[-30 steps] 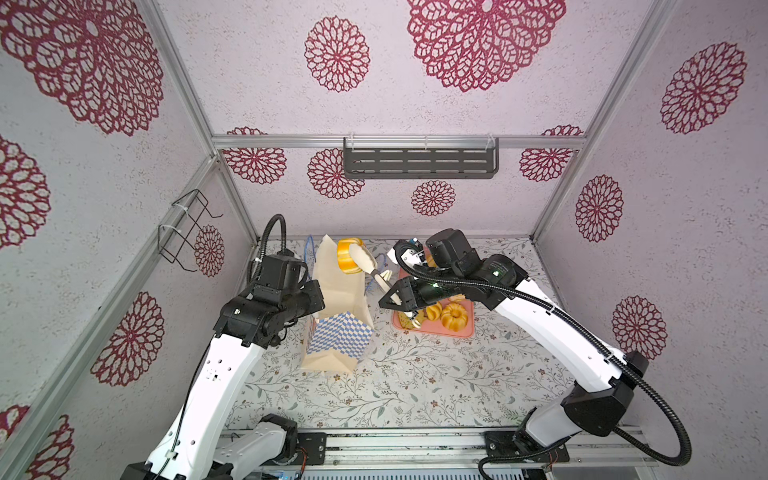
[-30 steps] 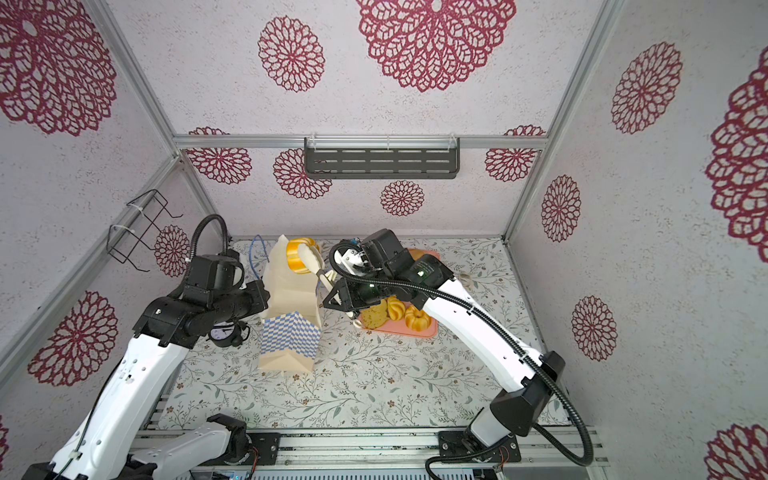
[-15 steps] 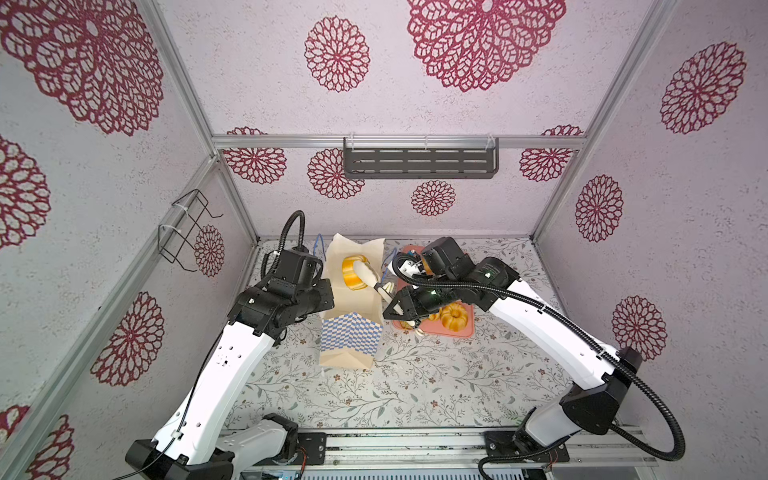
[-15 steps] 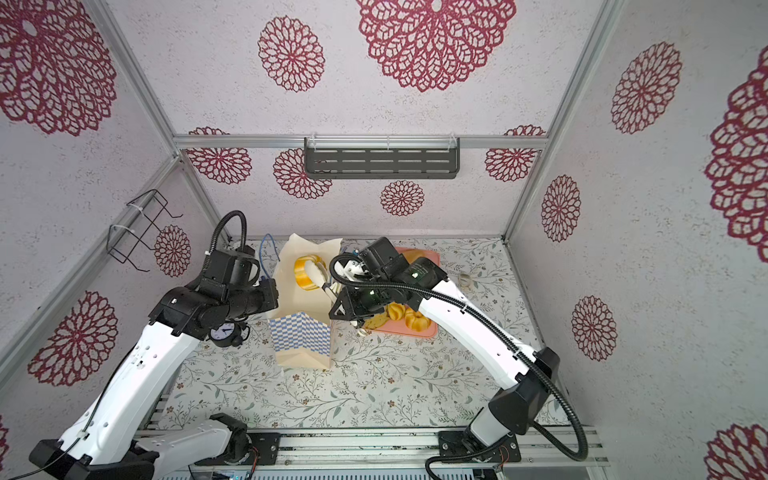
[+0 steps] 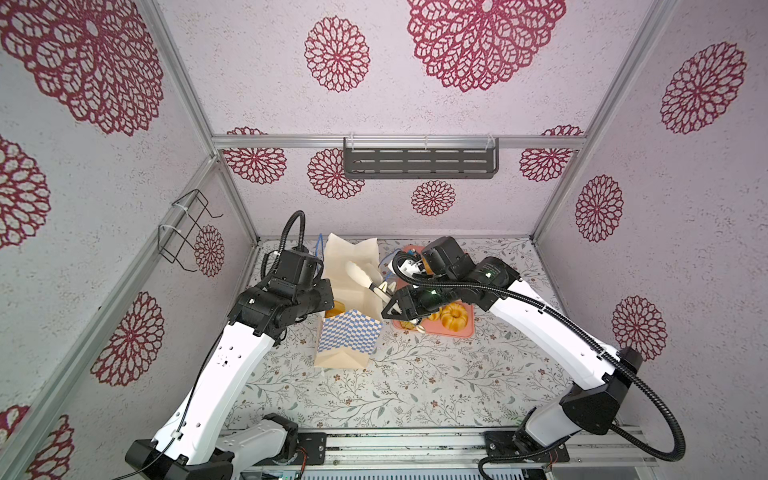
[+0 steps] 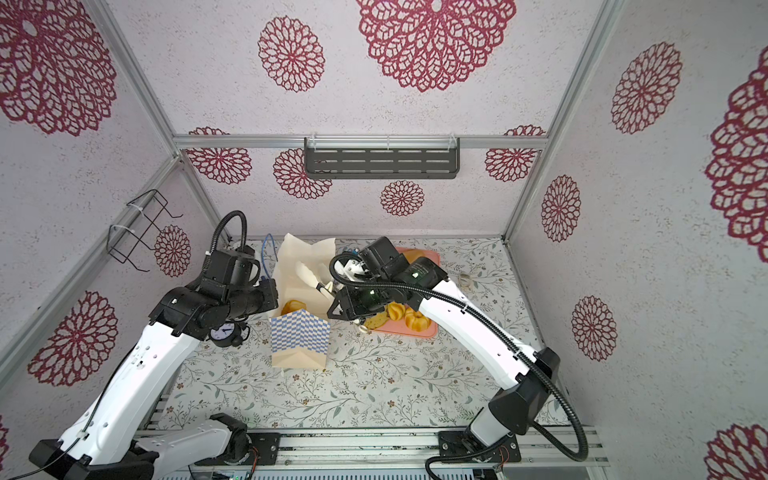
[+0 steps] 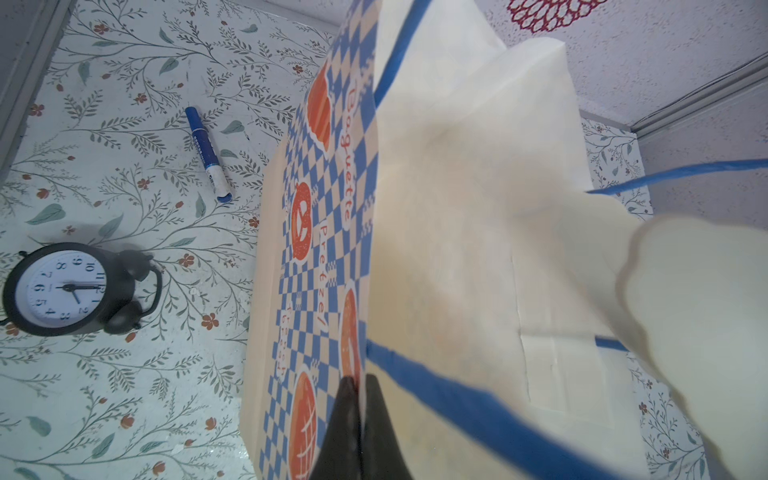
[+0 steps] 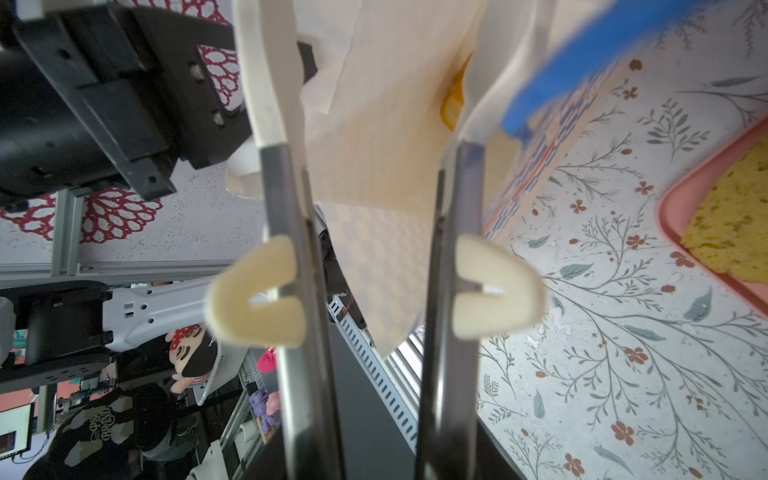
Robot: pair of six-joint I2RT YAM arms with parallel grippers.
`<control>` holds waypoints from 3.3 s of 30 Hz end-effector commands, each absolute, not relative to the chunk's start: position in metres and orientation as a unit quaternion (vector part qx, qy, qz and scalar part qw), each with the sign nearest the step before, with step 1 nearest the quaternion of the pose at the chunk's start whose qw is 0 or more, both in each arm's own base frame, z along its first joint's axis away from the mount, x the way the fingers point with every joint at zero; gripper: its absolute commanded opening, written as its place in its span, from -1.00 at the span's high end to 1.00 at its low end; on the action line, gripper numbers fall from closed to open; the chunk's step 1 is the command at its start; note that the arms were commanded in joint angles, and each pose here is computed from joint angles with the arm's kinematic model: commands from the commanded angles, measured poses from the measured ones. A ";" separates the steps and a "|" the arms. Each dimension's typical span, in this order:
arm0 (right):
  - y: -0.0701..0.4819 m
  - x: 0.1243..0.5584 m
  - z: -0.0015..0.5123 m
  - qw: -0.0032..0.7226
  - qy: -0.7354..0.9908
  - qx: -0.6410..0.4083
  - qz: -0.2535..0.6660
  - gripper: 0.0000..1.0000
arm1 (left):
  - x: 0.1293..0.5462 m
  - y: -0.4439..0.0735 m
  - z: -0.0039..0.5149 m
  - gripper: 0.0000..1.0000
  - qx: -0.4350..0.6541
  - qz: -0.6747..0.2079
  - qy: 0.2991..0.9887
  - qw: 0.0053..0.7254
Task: Place the fake bread into the paper bag
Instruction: 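Lower the tongs into the bag and release the yellow bun, then withdraw the tongs from the bag and lower them toward the bread tray, then close the tongs on a yellow bread piece on the tray with the right gripper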
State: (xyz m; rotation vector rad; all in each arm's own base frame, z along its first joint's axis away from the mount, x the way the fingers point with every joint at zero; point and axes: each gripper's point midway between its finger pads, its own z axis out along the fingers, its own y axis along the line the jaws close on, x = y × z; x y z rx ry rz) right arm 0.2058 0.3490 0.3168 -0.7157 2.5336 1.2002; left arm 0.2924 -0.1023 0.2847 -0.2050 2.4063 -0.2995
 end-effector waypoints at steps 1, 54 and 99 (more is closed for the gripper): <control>0.348 0.210 0.355 0.180 0.844 -0.263 0.431 0.22 | 0.293 -0.104 0.292 1.00 -0.077 -0.120 0.921 0.363; 0.178 0.217 0.164 0.098 0.950 -0.025 0.296 0.13 | 0.295 -0.109 0.297 1.00 -0.080 -0.146 0.911 0.377; 0.185 0.230 0.131 0.050 0.972 -0.072 0.220 0.08 | 0.292 -0.109 0.293 1.00 -0.083 -0.153 0.909 0.379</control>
